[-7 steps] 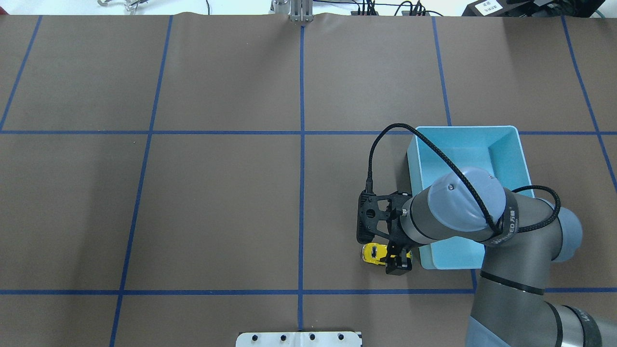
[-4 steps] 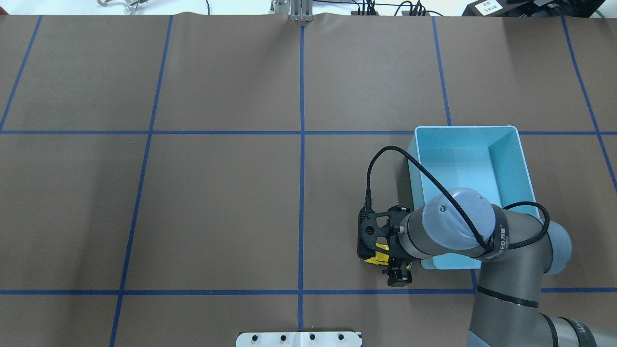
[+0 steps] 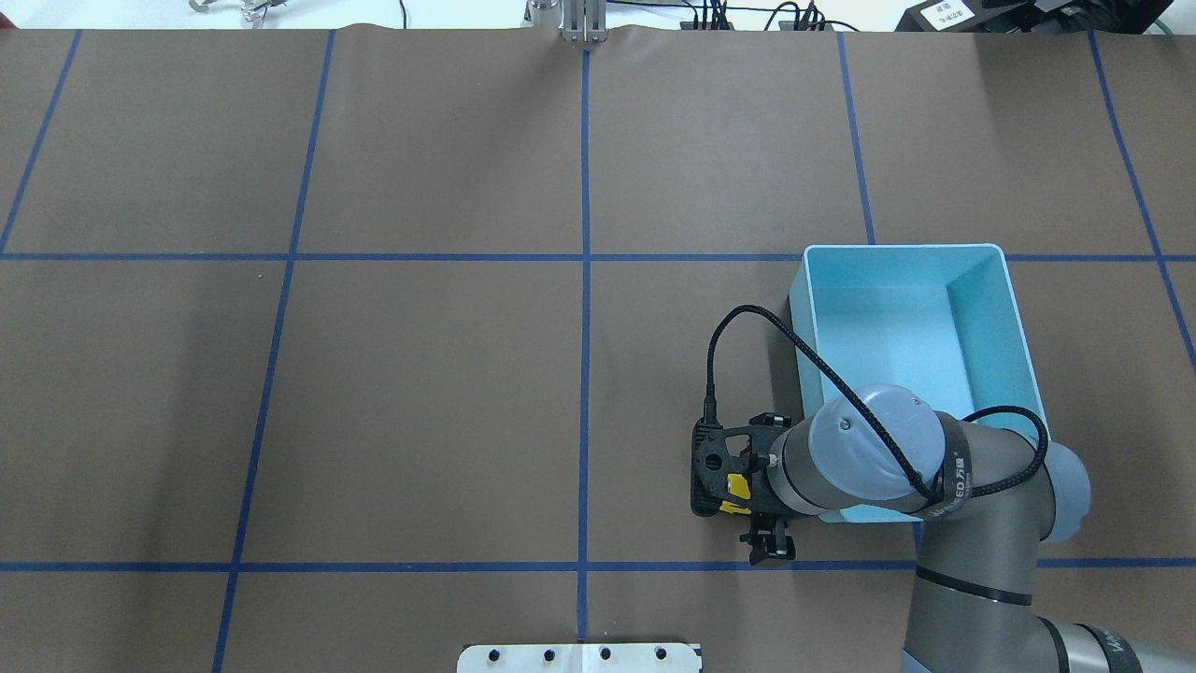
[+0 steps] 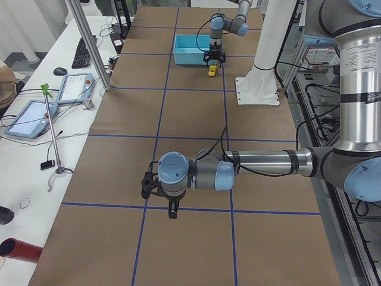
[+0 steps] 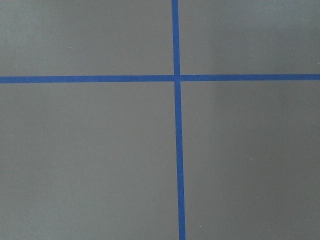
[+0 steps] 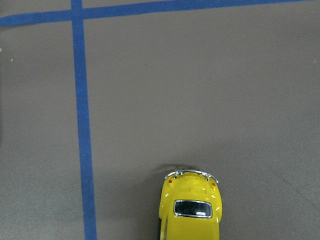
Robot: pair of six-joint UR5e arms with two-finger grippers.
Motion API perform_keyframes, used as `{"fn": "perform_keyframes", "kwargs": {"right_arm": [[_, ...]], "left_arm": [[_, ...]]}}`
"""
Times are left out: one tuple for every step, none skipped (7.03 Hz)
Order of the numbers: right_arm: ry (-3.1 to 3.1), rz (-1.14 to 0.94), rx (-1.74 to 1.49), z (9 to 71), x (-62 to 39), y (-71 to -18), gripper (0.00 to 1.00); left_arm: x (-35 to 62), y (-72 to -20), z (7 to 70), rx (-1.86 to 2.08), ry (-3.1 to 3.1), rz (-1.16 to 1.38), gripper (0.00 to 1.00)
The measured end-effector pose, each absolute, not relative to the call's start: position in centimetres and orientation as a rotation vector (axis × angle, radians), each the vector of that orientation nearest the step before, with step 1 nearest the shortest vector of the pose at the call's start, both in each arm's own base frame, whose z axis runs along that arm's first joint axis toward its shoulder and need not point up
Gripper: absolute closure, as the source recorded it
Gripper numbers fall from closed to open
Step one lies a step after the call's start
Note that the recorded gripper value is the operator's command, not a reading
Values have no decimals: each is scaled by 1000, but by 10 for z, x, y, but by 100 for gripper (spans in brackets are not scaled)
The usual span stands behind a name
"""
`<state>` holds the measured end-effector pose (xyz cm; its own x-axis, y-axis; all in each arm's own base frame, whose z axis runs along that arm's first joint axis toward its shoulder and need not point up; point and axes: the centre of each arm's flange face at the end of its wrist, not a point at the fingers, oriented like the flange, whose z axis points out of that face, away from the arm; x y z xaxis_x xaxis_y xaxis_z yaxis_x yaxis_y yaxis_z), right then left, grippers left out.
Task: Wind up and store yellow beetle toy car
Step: 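Lower the right gripper and close it on the yellow car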
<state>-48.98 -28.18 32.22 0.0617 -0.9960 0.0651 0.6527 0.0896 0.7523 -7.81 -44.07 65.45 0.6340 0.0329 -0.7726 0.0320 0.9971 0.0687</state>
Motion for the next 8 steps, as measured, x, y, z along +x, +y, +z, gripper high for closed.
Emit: {"fn": "perform_keyframes", "kwargs": {"right_arm": [[-686,-1380,633,326,-492,-283,0],[-681,-1381,627,330,-493,-283,0],[-675,-1381,622,335,-493,-283,0],[-668,-1381,618,338,-494,-283,1],[-662,-1382,615,340,-496,-283,10],[-659,-1384,614,341,-499,-282,63],[-658,-1385,614,340,-501,-282,100],[-656,-1383,617,340,-501,-282,100]], "left_arm": [[-78,-441,655,78,884,0,0],[-78,-441,655,77,884,0,0],[-78,-441,655,77,884,0,0],[-78,-441,655,78,885,1,0],[-78,-441,654,79,885,1,0],[-78,-441,654,80,885,1,0],[-78,-441,654,80,885,1,0],[-78,-441,654,80,885,1,0]]}}
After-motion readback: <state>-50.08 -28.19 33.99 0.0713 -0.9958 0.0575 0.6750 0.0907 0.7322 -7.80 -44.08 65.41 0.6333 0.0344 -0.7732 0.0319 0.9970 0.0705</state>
